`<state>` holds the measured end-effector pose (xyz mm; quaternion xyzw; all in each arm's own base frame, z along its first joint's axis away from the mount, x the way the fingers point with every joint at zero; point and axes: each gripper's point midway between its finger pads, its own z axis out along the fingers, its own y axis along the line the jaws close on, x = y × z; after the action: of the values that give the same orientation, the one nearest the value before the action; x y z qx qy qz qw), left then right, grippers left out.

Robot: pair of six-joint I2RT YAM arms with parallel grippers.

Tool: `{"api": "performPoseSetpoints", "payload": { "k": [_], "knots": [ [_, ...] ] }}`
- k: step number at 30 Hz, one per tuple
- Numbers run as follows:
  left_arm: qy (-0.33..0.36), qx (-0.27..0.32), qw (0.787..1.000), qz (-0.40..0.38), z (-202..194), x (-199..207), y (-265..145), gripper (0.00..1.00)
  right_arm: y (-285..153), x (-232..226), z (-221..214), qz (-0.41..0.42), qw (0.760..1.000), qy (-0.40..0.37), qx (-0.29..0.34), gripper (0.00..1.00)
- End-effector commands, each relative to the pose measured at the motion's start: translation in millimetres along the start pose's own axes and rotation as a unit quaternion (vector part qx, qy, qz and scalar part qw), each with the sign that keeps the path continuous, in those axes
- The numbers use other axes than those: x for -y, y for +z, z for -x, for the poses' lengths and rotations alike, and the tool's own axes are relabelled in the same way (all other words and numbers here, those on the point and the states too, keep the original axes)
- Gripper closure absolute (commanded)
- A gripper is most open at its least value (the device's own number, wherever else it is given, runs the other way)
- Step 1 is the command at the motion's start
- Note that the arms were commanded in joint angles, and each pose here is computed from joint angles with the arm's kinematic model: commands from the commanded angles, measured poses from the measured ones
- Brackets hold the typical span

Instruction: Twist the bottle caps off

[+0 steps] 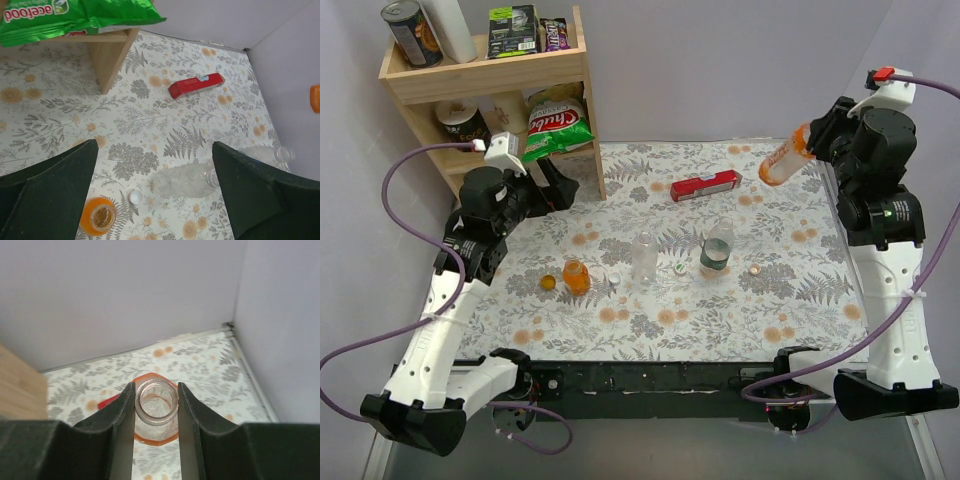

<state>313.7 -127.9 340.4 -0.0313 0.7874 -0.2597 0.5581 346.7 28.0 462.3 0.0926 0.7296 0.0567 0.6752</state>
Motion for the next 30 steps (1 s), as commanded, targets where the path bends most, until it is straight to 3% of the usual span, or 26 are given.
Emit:
{"api": "performPoseSetpoints", "payload": {
  "k": [1,3,5,6,13,22,30],
  "knots": [
    [-0.021,0.032,0.997,0.065,17.9,-17.1,-15.4,0.02,-5.7,63.3,-19.3,-0.13,0.989,-0.061,-0.026,0.99],
    [-0.021,0.036,0.996,0.083,12.4,-25.5,-24.4,0.02,-2.1,77.7,-65.8,-0.148,0.984,-0.076,-0.071,0.99],
    [-0.017,0.039,0.996,0.081,8.3,-26.4,-34.1,0.02,-9.2,78.4,-82.2,-0.136,0.986,-0.068,-0.061,0.99],
    [-0.017,0.033,0.996,0.081,0.4,-28.9,-34.6,0.02,-8.8,85.7,-117.8,-0.139,0.983,-0.074,-0.091,0.99],
    [-0.02,0.025,0.997,0.064,-13.6,-26.6,-44.8,0.02,-24.4,100.5,-185.1,-0.132,0.979,-0.092,-0.121,0.99],
    [-0.018,0.024,0.998,0.059,-15.3,-25.1,-49.7,0.02,-20.6,108.2,-206.5,-0.127,0.983,-0.106,-0.078,0.99],
    [-0.016,0.022,0.998,0.06,-17.6,-25.9,-53.2,0.02,-18.0,117.2,-227.5,-0.134,0.979,-0.133,-0.083,0.99]
  ]
}}
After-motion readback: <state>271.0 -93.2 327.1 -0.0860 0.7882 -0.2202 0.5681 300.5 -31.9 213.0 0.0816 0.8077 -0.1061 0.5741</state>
